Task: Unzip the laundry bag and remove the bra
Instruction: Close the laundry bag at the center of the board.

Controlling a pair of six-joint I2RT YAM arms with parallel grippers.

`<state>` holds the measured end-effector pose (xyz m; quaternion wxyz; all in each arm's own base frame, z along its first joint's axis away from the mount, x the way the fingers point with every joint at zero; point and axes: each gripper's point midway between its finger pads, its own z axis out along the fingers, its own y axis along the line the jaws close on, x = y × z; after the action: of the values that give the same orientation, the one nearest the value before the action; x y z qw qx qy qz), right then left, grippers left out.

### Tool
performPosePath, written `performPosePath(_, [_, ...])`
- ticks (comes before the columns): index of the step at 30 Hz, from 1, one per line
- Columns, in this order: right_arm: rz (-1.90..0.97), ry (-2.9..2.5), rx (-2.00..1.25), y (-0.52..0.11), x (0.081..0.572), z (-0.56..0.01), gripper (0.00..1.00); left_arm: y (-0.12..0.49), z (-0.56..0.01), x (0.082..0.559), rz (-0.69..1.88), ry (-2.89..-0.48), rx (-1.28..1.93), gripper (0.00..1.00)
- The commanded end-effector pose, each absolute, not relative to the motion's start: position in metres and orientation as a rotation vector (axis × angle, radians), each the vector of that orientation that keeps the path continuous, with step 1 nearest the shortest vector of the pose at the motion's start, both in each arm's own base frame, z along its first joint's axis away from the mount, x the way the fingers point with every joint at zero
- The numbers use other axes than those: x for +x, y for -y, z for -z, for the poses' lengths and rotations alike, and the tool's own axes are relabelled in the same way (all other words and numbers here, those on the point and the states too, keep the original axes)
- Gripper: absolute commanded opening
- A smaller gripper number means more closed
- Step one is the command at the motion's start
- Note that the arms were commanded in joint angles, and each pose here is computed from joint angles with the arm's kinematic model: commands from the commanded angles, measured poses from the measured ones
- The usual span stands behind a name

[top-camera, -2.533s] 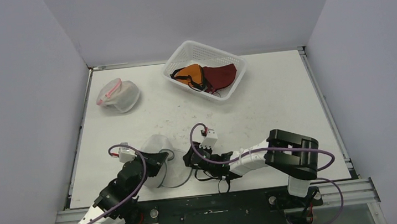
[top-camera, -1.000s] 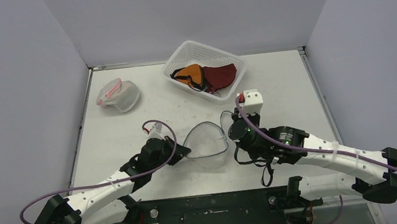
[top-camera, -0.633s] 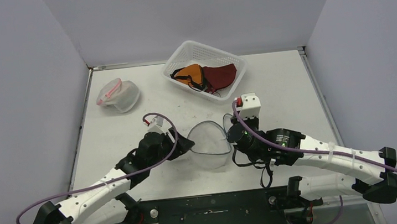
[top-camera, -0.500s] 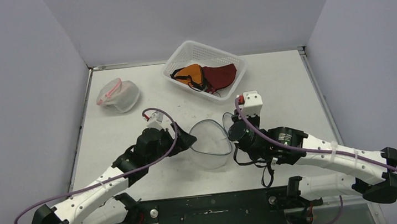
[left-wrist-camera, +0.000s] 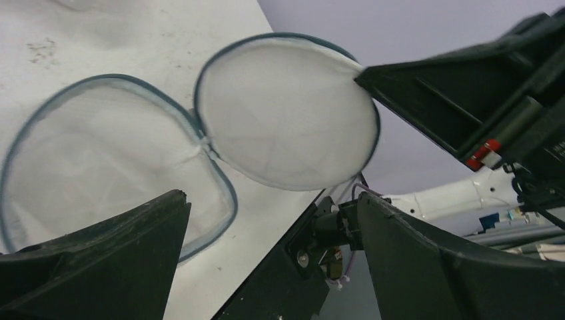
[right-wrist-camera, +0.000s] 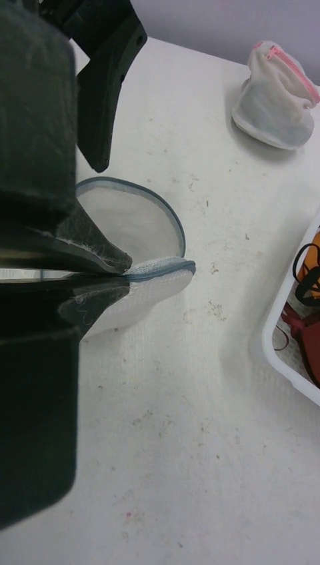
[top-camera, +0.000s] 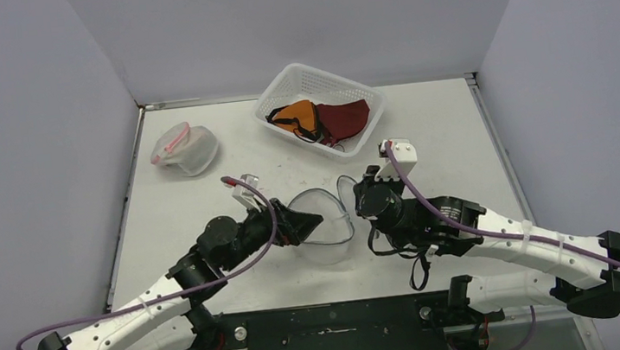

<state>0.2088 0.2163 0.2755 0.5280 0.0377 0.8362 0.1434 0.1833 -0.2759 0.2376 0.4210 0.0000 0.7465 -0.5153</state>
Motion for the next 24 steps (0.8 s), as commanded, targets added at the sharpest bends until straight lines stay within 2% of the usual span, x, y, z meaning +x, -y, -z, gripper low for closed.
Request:
performPosePath(1, [-0.513, -1.974, 0.233, -0.231, 0.208, -0.275, 0.05, 0.292, -0.287, 0.170, 1.390, -1.628, 0.105, 0.96])
performPosePath(9, [-0.631, -1.958, 0.364, -0.241, 0.209, -0.270, 0.05, 0.322, -0.286, 0.150, 1.242, -1.627, 0.227, 0.96])
performPosePath(15, [-0.688, -1.972, 0.370, -0.257, 0.209, -0.269, 0.05, 0.333, -0.268, 0.160, 1.096, -1.670, 0.244, 0.96])
performPosePath(24, [-0.752, -1.973, 0.386, -0.265, 0.207, -0.271, 0.05, 0.343, -0.269, 0.174, 1.053, -1.666, 0.191, 1.00])
